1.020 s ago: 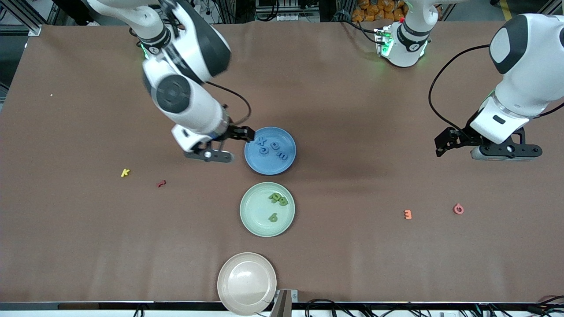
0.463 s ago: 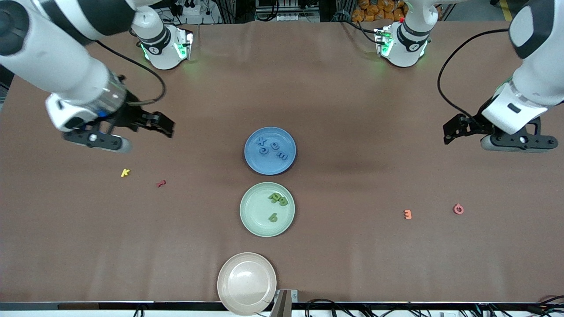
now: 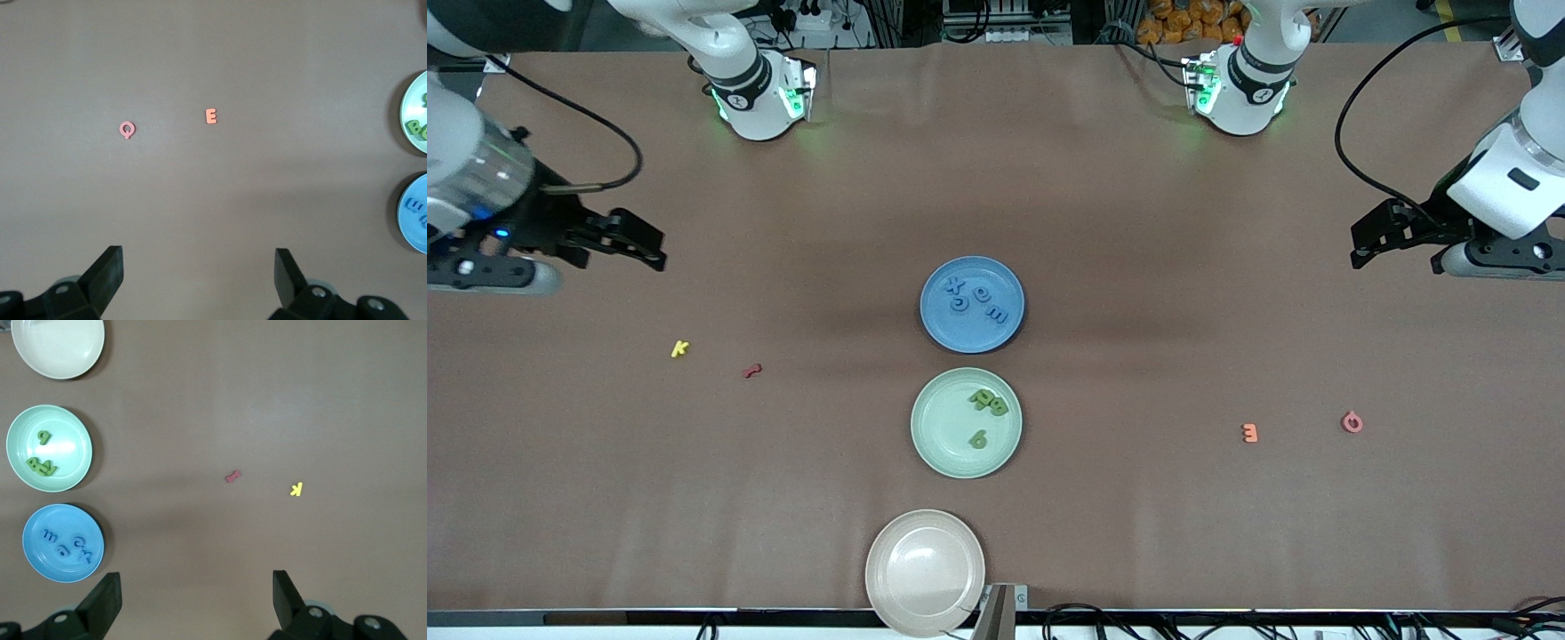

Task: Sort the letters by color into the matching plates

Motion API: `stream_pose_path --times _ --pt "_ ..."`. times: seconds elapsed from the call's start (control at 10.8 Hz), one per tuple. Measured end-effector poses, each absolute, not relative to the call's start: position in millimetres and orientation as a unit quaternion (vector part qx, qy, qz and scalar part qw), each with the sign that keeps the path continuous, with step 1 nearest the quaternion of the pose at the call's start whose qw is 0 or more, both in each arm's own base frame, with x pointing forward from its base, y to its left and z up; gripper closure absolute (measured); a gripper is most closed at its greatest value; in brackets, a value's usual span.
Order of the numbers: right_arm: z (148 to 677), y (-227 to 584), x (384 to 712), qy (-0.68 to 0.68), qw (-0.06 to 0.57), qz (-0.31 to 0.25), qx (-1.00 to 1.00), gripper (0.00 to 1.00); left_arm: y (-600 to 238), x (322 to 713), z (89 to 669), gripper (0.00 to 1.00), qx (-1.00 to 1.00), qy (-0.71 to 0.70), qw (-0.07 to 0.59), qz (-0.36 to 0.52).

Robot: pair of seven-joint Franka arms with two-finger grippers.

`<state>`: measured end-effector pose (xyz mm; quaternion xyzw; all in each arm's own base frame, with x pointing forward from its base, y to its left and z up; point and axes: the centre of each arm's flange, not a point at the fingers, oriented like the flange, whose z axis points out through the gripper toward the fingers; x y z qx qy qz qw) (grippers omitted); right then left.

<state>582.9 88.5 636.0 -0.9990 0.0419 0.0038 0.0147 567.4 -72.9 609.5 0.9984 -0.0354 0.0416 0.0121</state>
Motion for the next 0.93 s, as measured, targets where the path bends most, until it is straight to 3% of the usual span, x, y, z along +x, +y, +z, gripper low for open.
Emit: stream_pose_path --times 0.37,0.93 --pt "664 42 573 -0.008 0.012 -0.017 -1.000 0.00 -72 569 606 0.00 0.998 -0.043 0.012 0.039" --pt "651 6 576 0.002 0.008 -0.006 -1.000 0.00 -72 571 608 0.00 0.998 -0.044 0.013 0.046"
